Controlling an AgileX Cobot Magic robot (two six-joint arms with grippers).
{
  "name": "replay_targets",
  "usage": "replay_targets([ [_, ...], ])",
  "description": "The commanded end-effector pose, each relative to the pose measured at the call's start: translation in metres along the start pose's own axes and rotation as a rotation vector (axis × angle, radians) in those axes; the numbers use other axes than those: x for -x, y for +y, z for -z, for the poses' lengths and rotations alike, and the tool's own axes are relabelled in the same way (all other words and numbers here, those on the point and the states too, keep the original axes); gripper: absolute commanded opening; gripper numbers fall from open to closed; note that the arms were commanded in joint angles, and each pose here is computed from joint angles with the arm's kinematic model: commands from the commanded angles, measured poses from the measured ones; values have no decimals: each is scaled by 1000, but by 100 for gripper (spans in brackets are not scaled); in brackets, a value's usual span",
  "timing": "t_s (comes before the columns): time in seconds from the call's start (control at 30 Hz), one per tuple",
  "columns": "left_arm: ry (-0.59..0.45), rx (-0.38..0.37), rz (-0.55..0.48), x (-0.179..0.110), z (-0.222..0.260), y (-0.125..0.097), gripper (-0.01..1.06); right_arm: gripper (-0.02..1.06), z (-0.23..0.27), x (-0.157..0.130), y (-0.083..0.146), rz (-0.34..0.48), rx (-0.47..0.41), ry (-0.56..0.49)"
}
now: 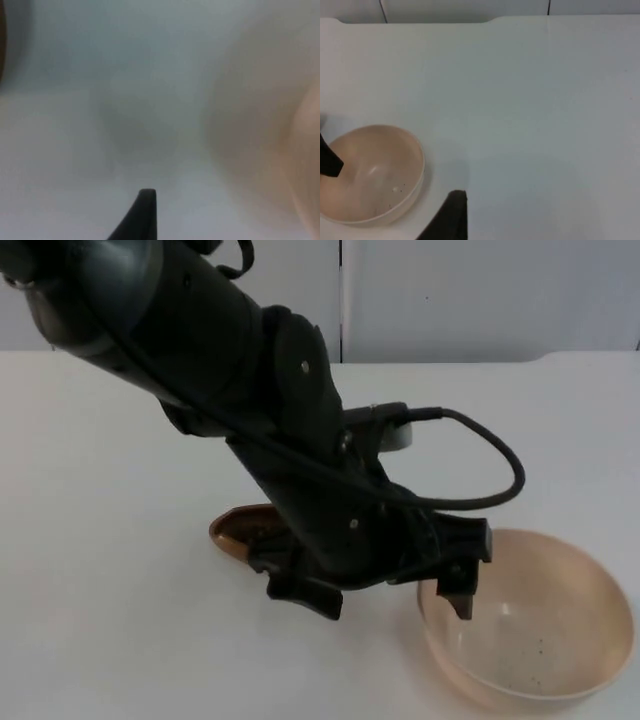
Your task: Pick up the bowl with the left hand and pour the coffee beans from the cup into the bowl with the right hand.
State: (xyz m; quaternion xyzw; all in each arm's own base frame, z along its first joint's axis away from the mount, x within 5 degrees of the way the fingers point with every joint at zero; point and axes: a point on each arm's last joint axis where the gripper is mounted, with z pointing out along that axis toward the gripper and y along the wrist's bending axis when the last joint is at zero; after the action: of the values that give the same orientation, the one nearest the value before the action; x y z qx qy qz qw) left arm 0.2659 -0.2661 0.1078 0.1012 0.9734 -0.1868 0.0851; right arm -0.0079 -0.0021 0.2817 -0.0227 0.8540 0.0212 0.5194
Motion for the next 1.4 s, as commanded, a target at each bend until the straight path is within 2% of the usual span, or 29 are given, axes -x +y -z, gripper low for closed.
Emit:
replay_targets([
  [0.0,-1,3,-4,0,-4,-2,95,105,-1,-1,0,3,-9,-3],
  [0.1,-11,0,-2,2,-5,-2,91,105,-1,-1,0,5,-9,-3],
  [0.33,-17,-3,0,3,-4,-3,90,105,-1,-1,0,5,-9,-3],
  [0.4,-17,-5,6,2,-4,-3,85,105,-1,-1,0,5,-9,-3],
  [0.47,-17,-8,12,2,-4,-3,75,105,-1,-1,0,5,-9,-3],
  [0.5,-17,-8,12,2,-4,-3,75,105,-1,-1,0,5,-9,-3],
  [0.63,-17,-11,18,2,-4,-3,45,105,-1,-1,0,5,-9,-3],
  [0.67,-17,-11,18,2,-4,-3,45,105,-1,-1,0,5,-9,-3],
  [0.83,-20,-15,17,3,-1,-5,10,105,-1,-1,0,5,-9,-3],
  [0.87,-20,-15,17,3,-1,-5,10,105,-1,-1,0,5,-9,-3],
  [0.93,-29,-20,15,4,2,-6,0,105,-1,-1,0,5,-9,-3],
  [1.17,-46,-28,-7,6,14,-8,0,105,-1,-1,0,5,-9,-3],
  [1.37,-61,-32,32,17,35,4,0,105,-1,-1,0,5,-9,-3],
])
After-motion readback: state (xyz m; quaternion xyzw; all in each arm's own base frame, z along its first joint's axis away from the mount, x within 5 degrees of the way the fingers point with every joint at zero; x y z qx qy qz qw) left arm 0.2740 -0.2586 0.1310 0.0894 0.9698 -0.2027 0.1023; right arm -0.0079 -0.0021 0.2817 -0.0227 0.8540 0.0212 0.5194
